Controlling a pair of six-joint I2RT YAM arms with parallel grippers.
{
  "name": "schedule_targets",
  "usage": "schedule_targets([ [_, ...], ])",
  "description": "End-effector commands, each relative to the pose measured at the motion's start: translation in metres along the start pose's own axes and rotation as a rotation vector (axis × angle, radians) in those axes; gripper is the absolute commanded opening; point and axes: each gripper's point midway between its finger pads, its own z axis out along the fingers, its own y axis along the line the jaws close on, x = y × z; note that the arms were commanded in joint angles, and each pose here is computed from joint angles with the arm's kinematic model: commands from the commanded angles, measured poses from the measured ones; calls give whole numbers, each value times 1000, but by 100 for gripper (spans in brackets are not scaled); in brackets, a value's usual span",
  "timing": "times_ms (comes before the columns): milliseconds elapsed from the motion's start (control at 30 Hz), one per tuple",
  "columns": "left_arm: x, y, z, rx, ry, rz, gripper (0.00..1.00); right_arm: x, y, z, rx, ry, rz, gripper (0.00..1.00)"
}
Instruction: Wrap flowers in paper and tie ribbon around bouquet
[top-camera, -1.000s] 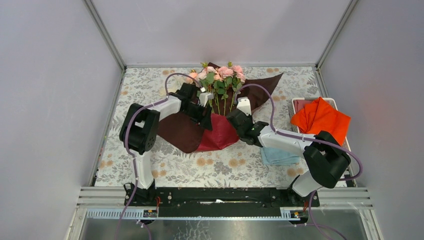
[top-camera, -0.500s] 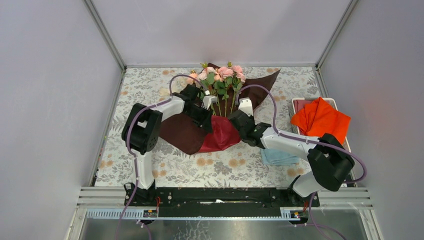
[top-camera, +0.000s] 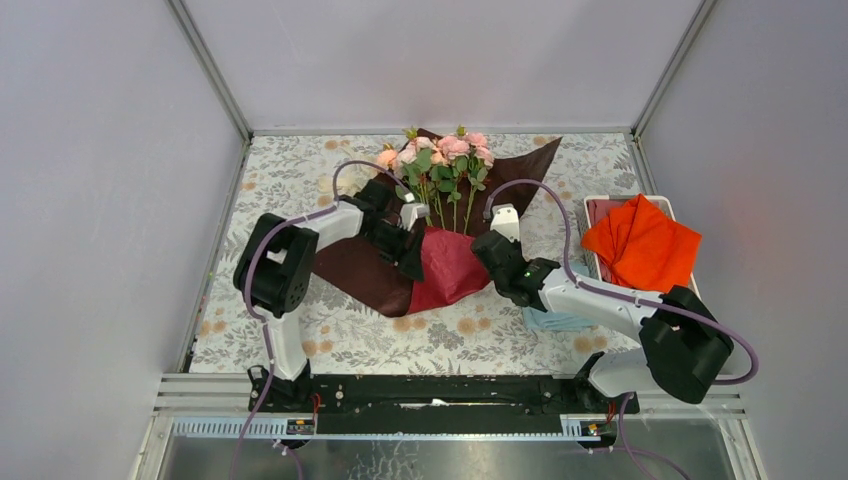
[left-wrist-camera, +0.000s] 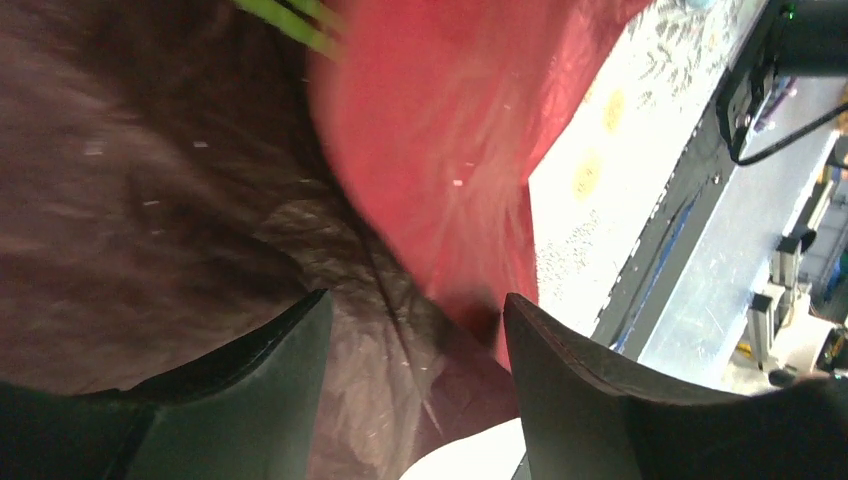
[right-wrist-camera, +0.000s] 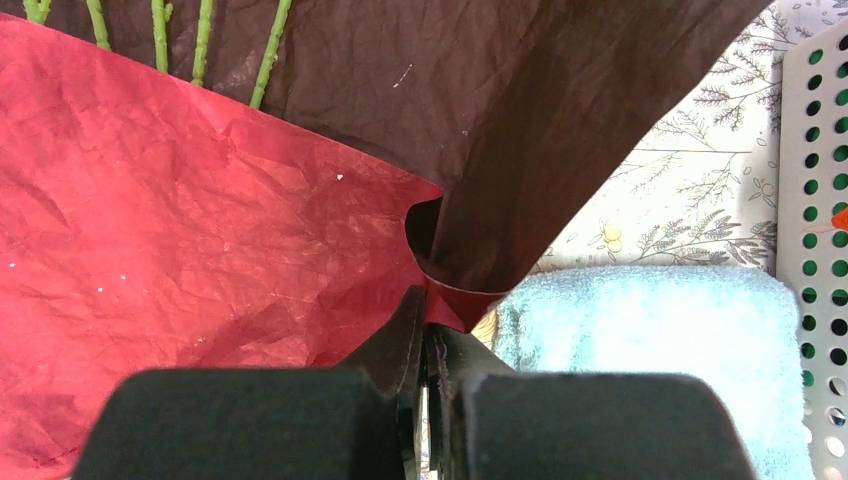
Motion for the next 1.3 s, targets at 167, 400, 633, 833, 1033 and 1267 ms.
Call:
schedule_targets([
  [167,-3,-32,22,129,11,65,36,-14,-3,-6,6,-63,59,0],
  [400,-53,-19,6,55,-84,135,0,-3,-7,2,57,15,-56,0],
  [633,-63,31,25,-49,-1,76,0,-10,-16,-1,104,-13,-62,0],
  [833,-57,56,35,-117,73,22,0,-22,-13,-3,85,-43,-75,0],
  [1033,-45,51,43,-133,115,55,1,-24,15,-12,-123,-123,127,36],
  [1267,-38,52,46,-135,124,56,2,20,21,-5,-194,8,488,68],
])
